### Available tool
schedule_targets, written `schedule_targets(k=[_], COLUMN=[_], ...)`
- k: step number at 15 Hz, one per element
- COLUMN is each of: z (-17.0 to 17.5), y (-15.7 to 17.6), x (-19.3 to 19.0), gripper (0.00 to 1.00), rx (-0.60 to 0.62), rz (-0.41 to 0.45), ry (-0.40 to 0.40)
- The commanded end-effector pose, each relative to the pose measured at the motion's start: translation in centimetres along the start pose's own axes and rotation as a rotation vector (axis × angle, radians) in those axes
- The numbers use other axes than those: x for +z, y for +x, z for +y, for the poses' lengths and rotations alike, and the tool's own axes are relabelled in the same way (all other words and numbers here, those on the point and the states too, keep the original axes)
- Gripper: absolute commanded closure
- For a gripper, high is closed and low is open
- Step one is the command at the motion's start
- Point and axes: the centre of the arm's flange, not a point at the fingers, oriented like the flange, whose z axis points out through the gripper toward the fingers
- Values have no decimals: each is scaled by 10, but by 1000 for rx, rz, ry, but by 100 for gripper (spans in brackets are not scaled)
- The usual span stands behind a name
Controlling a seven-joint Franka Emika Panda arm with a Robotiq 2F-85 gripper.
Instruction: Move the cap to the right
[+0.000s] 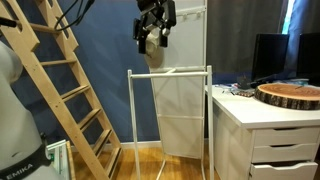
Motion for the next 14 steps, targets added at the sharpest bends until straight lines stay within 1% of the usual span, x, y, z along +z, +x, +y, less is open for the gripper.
schedule_targets(k=[1,2,4,7,9,11,14], z=[0,-3,-21,-65,-100,-134,-174], y=[0,3,11,23,30,38,47], x=[0,-2,-11,-29,-44,-62,-86], gripper=[0,0,0,0,0,0,0], rx=[0,-15,-68,-185,-257,-314,-382], rz=[0,0,12,51,94,165,283], ry=[0,-6,-26,-48,-65,-53,19])
